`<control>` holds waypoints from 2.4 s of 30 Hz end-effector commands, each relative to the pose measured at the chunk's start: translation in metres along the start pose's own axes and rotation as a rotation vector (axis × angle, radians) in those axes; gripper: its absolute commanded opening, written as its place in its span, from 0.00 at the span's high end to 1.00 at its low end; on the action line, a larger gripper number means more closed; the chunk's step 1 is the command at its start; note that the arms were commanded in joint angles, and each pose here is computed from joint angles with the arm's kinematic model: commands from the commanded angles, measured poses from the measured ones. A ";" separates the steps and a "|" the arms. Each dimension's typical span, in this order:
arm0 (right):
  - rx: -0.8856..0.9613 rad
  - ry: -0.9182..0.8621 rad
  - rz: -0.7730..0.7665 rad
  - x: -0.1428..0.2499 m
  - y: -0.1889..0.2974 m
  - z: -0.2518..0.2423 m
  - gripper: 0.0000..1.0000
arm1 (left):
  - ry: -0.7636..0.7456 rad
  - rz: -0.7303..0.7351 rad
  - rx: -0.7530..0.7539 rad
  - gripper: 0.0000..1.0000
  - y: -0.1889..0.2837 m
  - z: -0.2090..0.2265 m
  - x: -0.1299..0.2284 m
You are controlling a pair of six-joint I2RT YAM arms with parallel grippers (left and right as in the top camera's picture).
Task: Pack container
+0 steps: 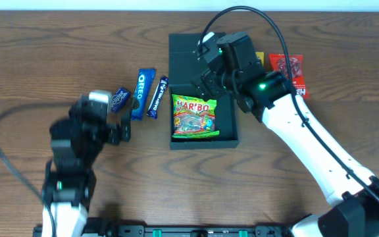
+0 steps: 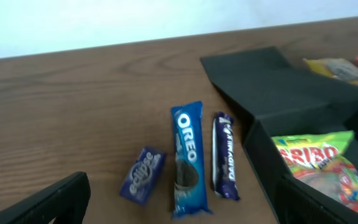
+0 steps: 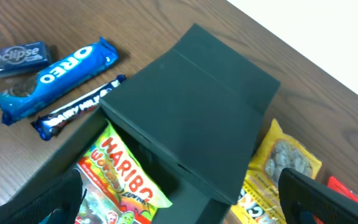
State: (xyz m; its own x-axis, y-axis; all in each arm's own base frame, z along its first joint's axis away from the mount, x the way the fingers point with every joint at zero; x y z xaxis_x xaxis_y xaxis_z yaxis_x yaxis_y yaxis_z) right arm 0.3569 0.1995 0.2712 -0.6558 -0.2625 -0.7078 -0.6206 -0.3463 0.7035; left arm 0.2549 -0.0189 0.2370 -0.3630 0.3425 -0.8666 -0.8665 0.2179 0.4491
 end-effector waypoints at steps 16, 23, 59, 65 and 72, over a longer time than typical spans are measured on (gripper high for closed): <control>0.130 -0.136 -0.025 -0.006 0.008 -0.070 0.01 | -0.193 0.325 0.155 0.05 -0.142 0.009 -0.013; 0.145 -0.150 -0.019 -0.005 0.009 -0.078 0.01 | -0.251 0.388 0.200 0.05 -0.161 -0.022 0.002; 0.146 -0.154 0.043 0.006 0.009 -0.077 0.01 | -0.111 0.471 0.271 0.33 -0.192 -0.021 0.048; 0.147 -0.154 0.047 0.006 0.009 -0.077 0.01 | -0.086 0.492 0.272 0.34 -0.195 -0.023 0.055; 0.147 -0.155 0.056 0.008 0.009 -0.077 0.01 | -0.088 0.508 0.262 0.36 -0.197 -0.022 0.058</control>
State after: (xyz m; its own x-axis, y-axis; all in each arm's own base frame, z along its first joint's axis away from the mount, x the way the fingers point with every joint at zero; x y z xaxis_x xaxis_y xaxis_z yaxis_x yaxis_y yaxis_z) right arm 0.3780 0.1285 0.2622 -0.7450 -0.1515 -0.6496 -0.6188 -0.2068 0.7579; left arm 0.3917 -0.0623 0.0957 -0.6651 0.5392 -0.5166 -0.4735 0.2304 0.8501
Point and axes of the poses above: each gripper's point midway between its finger pads, its own y axis back along the fingers, its own z axis along the line the jaws close on, x = y × z, the point moved 8 cm from there along y, back along the fingers, and after that the axes turned 15 degrees about -y, right-handed, at the moved point
